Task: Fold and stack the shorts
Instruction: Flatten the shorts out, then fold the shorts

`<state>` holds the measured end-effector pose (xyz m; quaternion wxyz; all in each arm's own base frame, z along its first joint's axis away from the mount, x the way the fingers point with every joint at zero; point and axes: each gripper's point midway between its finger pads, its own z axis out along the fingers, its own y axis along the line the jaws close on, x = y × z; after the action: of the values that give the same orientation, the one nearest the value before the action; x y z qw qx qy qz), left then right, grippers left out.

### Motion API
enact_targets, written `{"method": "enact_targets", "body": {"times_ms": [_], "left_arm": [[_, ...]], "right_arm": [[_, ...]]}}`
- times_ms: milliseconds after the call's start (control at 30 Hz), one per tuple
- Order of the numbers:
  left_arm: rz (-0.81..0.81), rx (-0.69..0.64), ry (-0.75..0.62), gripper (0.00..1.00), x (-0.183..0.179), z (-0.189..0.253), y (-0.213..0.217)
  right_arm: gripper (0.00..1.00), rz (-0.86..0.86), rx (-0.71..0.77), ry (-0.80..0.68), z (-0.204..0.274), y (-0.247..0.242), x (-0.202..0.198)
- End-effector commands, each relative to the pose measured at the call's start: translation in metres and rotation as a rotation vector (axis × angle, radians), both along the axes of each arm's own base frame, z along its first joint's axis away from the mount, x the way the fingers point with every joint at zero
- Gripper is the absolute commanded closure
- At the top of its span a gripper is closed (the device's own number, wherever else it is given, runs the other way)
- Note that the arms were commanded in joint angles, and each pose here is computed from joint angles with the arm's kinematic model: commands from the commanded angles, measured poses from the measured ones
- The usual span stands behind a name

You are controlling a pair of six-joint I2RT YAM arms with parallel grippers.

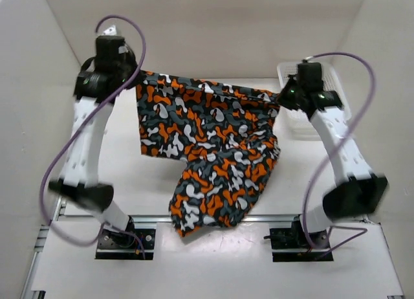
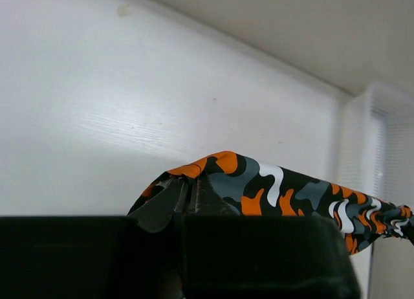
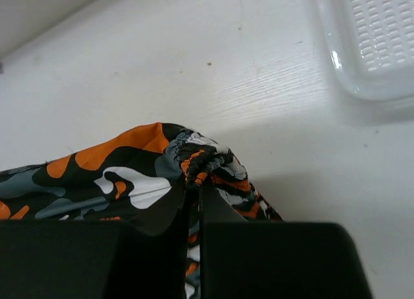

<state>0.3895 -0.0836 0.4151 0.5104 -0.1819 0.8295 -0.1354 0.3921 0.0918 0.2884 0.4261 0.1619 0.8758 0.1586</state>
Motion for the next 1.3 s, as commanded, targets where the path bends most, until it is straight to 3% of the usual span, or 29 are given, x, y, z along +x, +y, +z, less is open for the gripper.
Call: {"method": "enact_targets", "body": {"times_ms": [0,100,133,233,333,500,733,967,1267], "left_arm": [[0.214,0.082,0.033,0.90,0.064,-0.032,0.066],[0.218,0.032,0.064,0.90,0.108,-0.053,0.078],[0.213,0.022,0.135,0.90,0.131,-0.088,0.078],[0.218,0.001,0.167,0.90,0.160,-0.112,0.093],[0.223,-0.025,0.169,0.90,0.170,-0.121,0.108],[0.222,-0.031,0.169,0.90,0.174,-0.125,0.127],[0.247,-0.001,0.128,0.90,0.157,-0.099,0.147],[0.278,0.003,0.062,0.90,0.150,-0.070,0.175],[0.342,0.021,0.029,0.90,0.154,-0.063,0.200]], "right_arm": [[0.99,-0.156,-0.192,0.009,-0.033,-0.049,0.052],[0.99,-0.131,-0.190,0.070,-0.070,-0.038,0.095],[0.99,-0.115,-0.172,0.051,-0.064,-0.032,0.109],[0.99,-0.088,-0.176,0.153,-0.119,-0.024,0.138],[0.99,-0.066,-0.167,0.143,-0.120,-0.018,0.157],[0.99,-0.031,-0.130,0.115,-0.111,-0.007,0.171],[0.99,0.006,-0.101,0.125,-0.111,0.000,0.163],[0.99,0.126,0.039,0.107,-0.092,0.032,0.159],[0.99,0.181,0.092,0.132,-0.107,0.062,0.169]]}}
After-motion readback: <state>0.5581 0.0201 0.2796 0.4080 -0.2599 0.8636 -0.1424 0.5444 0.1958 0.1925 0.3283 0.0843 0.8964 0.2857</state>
